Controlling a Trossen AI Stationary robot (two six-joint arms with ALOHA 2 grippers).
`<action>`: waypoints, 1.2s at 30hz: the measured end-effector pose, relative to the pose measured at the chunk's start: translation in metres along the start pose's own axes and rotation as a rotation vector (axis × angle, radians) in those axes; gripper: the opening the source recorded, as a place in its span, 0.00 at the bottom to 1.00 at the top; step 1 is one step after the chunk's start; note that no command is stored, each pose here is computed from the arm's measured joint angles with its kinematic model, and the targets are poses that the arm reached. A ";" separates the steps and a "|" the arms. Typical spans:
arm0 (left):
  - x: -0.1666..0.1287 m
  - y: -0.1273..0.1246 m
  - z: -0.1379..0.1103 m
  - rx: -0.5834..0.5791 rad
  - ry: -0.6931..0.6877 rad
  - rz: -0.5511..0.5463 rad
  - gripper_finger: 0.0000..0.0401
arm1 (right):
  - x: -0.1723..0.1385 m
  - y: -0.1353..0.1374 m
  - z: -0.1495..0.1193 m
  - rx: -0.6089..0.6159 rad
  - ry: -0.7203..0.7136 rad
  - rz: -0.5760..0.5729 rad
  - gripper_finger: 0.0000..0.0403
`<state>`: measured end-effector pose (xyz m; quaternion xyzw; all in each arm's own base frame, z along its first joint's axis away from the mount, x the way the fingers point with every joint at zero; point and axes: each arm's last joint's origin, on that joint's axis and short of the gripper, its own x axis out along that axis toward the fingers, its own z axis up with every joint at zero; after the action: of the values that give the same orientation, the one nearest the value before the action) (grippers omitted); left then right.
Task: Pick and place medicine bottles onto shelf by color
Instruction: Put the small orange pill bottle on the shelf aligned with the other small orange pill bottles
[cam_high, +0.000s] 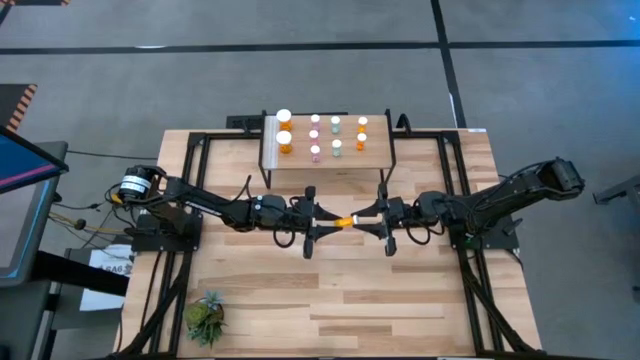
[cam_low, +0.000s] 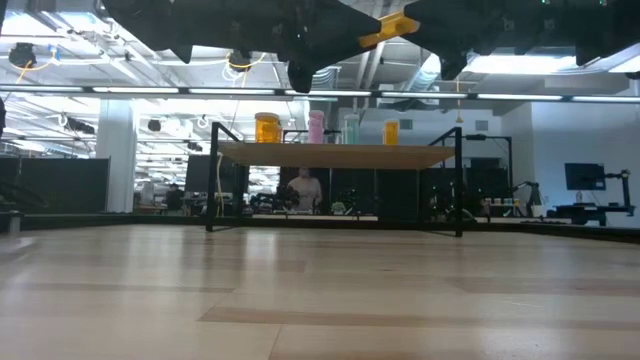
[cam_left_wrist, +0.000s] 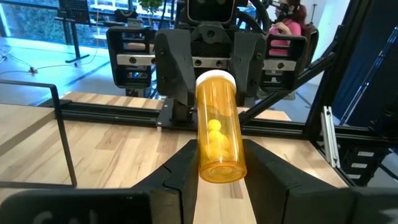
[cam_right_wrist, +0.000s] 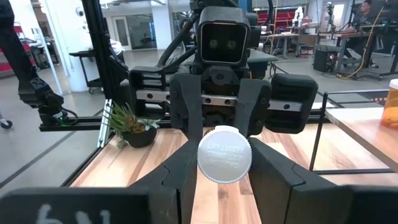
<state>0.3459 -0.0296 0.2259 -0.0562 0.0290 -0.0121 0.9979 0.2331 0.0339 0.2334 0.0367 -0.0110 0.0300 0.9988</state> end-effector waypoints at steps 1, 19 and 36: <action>0.000 0.000 0.000 0.000 0.000 0.000 0.25 | 0.000 0.000 0.000 0.000 0.000 0.000 0.36; 0.000 0.002 -0.002 0.003 0.021 0.062 0.51 | 0.000 -0.002 -0.001 -0.019 0.007 -0.012 0.36; -0.025 0.007 0.009 0.071 0.187 0.286 0.58 | 0.000 -0.019 -0.004 -0.022 0.051 -0.092 0.36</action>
<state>0.3219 -0.0211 0.2359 -0.0149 0.1289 0.1240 0.9838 0.2344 0.0151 0.2284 0.0253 0.0160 -0.0149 0.9994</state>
